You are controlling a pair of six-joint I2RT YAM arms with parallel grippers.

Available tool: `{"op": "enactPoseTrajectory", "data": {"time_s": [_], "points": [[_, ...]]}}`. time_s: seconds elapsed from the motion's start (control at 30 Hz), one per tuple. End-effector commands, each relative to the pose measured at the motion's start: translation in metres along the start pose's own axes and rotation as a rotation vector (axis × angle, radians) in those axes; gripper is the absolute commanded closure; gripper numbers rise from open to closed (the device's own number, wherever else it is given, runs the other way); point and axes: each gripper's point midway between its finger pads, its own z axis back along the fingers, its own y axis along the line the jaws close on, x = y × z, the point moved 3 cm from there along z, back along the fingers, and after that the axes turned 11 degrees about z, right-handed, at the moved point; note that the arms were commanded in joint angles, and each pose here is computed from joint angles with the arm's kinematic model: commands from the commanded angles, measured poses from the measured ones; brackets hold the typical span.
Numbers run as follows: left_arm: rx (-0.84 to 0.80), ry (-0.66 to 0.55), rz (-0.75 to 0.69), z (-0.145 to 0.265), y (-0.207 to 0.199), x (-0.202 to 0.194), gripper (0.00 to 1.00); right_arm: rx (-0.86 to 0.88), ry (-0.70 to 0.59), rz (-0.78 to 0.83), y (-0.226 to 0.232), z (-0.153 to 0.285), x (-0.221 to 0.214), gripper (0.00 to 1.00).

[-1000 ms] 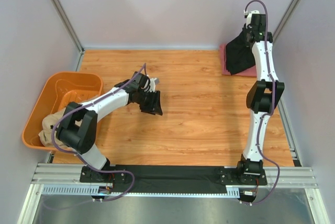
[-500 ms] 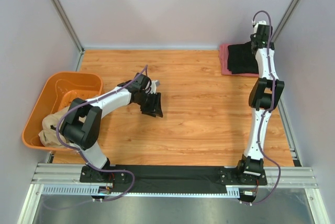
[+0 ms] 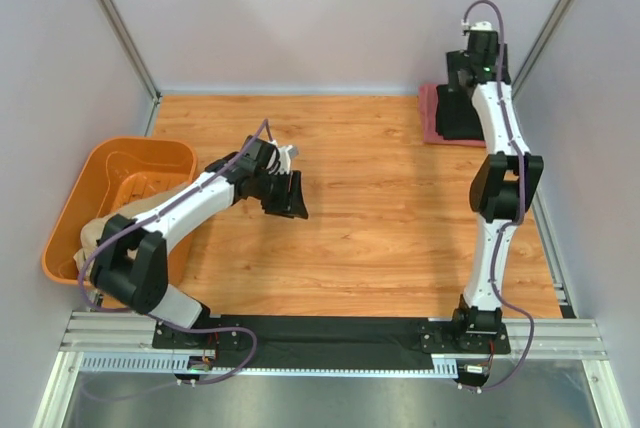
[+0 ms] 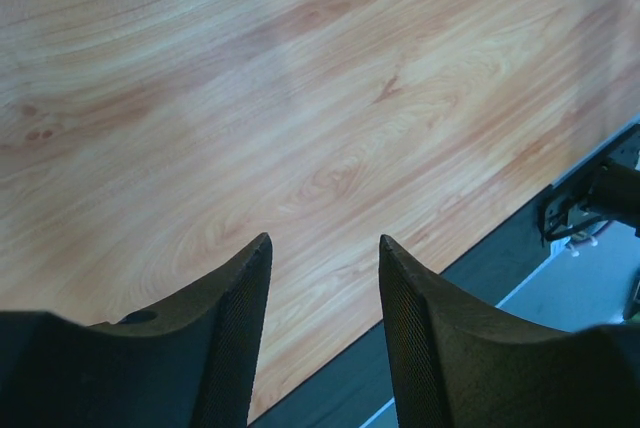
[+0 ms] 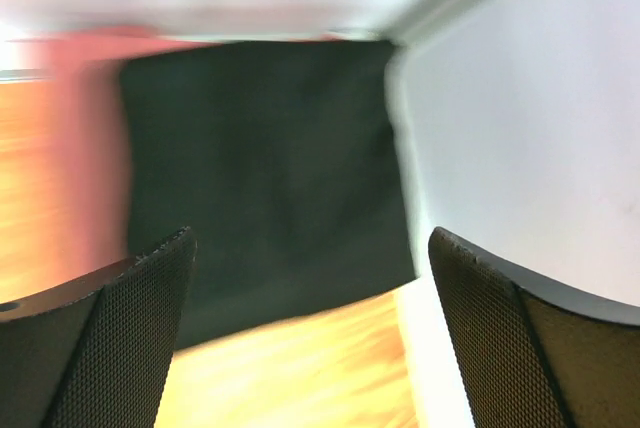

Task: Fold and stack the t-shirts
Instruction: Neatly place the folded tshirt to the corner, then reset both grippers

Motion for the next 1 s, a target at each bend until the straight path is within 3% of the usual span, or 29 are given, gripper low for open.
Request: {"op": "enactPoseTrajectory", "data": {"time_s": [0.0, 0.1, 0.17, 0.3, 0.37, 0.4, 0.43, 0.5, 0.53, 0.63, 0.8, 0.97], "points": [[-0.031, -0.037, 0.004, 0.021, -0.008, -0.009, 0.45, 0.112, -0.092, -0.107, 0.034, 0.11, 0.054, 0.0], [-0.07, -0.037, 0.019, 0.03, -0.004, -0.036, 0.44, 0.295, -0.028, -0.315, 0.075, 0.168, 0.047, 0.0], [-0.105, -0.038, 0.029, 0.032, -0.002, -0.05, 0.43, 0.447, 0.012, -0.359, 0.114, 0.196, 0.035, 0.0], [-0.227, -0.042, 0.046, 0.036, 0.001, -0.092, 0.41, 0.651, 0.177, -0.523, 0.172, 0.249, -0.019, 0.0], [-0.267, -0.036, 0.083, 0.038, 0.001, -0.104, 0.4, 0.756, 0.315, -0.625, 0.199, 0.279, -0.066, 0.0], [-0.31, -0.038, 0.078, 0.039, 0.003, -0.115, 0.4, 0.783, 0.282, -0.672, 0.196, 0.297, -0.068, 0.0], [-0.328, -0.04, 0.09, 0.04, 0.003, -0.12, 0.4, 0.807, 0.382, -0.659, 0.216, 0.304, -0.111, 0.0], [-0.384, -0.046, 0.118, 0.043, 0.002, -0.131, 0.39, 0.826, 0.363, -0.719, 0.212, 0.329, -0.125, 0.0], [-0.401, -0.049, 0.15, 0.045, 0.001, -0.134, 0.39, 0.817, 0.427, -0.705, 0.22, 0.334, -0.157, 0.0], [-0.475, -0.094, 0.169, 0.048, 0.0, -0.141, 0.39, 0.821, 0.443, -0.706, 0.213, 0.355, -0.196, 0.0], [-0.638, -0.153, 0.29, 0.048, -0.001, -0.149, 0.39, 0.903, 0.389, -0.727, 0.207, 0.382, -0.236, 0.0], [-0.74, -0.218, 0.359, 0.044, 0.009, -0.154, 0.39, 1.09, 0.376, -0.781, 0.228, 0.399, -0.284, 0.0]]}}
